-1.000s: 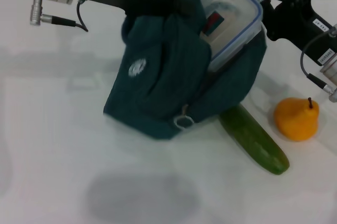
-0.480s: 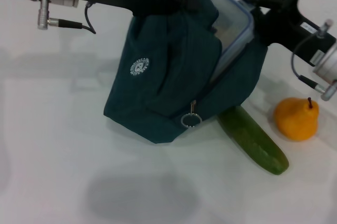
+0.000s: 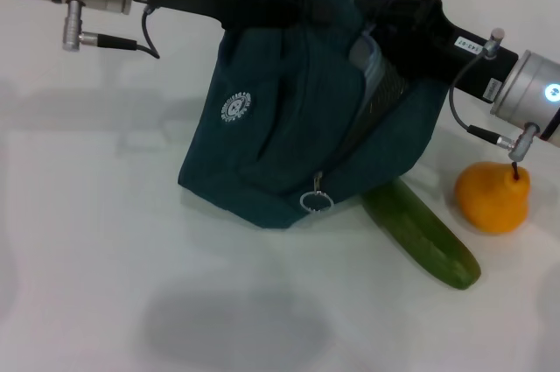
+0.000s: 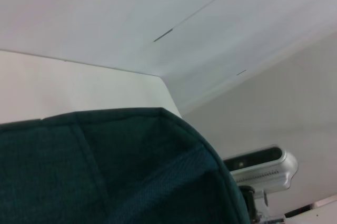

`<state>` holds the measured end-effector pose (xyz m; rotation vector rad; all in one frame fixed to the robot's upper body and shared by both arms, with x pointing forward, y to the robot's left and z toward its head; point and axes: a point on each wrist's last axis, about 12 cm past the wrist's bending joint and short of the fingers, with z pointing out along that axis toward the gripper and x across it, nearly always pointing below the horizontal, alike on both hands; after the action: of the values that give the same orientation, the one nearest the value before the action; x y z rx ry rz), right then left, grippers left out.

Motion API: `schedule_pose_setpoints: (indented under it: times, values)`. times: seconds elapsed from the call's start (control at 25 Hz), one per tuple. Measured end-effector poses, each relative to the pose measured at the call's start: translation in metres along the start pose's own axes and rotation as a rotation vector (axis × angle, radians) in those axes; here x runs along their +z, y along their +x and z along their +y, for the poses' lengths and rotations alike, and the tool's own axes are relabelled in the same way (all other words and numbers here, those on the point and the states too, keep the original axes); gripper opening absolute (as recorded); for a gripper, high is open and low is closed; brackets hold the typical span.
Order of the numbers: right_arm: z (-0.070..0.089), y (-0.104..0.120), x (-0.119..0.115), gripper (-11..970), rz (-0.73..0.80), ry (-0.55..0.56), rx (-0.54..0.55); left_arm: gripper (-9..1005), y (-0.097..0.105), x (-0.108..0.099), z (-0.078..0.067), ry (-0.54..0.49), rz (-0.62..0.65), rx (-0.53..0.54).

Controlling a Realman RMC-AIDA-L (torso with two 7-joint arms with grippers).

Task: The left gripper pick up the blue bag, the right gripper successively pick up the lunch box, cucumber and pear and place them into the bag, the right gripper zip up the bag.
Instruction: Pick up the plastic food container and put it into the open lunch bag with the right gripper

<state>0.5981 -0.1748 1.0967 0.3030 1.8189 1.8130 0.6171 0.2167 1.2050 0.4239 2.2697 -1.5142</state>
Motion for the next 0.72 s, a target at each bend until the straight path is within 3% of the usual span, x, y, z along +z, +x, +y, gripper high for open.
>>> schedule_pose_setpoints:
  times: [0.24,0.72]
  values:
    - [0.002,-0.004,-0.002,105,0.063,0.030,-0.077,81,0.002,0.000,0.000,0.011,0.010,-0.003]
    - [0.022,-0.021,0.015,110,0.206,0.059,-0.274,81,0.003,-0.001,-0.001,0.024,0.015,-0.007]
